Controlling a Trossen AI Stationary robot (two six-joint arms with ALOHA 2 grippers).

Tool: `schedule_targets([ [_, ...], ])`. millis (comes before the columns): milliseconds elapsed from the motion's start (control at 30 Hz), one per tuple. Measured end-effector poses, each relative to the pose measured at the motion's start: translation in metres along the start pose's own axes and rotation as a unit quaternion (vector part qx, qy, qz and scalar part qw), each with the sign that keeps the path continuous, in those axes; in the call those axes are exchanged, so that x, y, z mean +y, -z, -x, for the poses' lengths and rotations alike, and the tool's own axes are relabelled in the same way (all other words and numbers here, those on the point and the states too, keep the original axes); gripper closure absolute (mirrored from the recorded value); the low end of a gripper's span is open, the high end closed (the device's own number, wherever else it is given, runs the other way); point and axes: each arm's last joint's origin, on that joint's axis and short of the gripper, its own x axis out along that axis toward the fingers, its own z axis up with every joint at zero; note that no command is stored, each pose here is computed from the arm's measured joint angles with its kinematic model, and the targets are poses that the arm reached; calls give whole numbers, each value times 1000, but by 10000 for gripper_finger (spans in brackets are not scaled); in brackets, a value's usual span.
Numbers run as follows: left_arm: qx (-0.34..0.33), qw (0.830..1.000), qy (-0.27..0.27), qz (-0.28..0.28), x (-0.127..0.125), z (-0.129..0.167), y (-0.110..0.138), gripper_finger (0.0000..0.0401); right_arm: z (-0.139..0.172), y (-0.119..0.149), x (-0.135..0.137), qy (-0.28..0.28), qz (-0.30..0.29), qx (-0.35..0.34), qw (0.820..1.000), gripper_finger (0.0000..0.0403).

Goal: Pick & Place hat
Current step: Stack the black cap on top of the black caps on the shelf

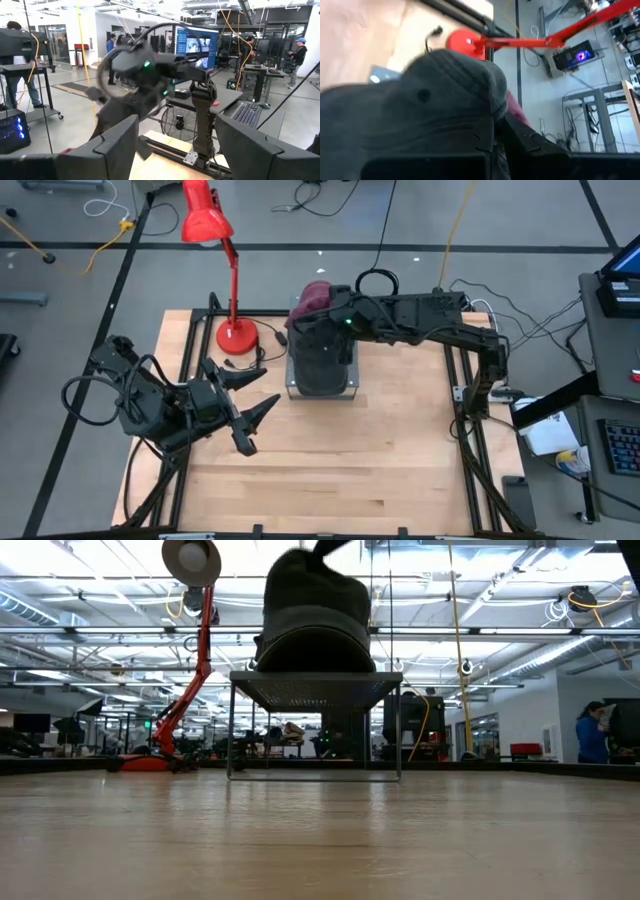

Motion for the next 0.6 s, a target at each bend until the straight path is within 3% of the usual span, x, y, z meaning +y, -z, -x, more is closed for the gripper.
schedule_targets([
  [600,0,1000,0,-1,0,0,0,132,-71,44,1,24,28,39,999,384],
])
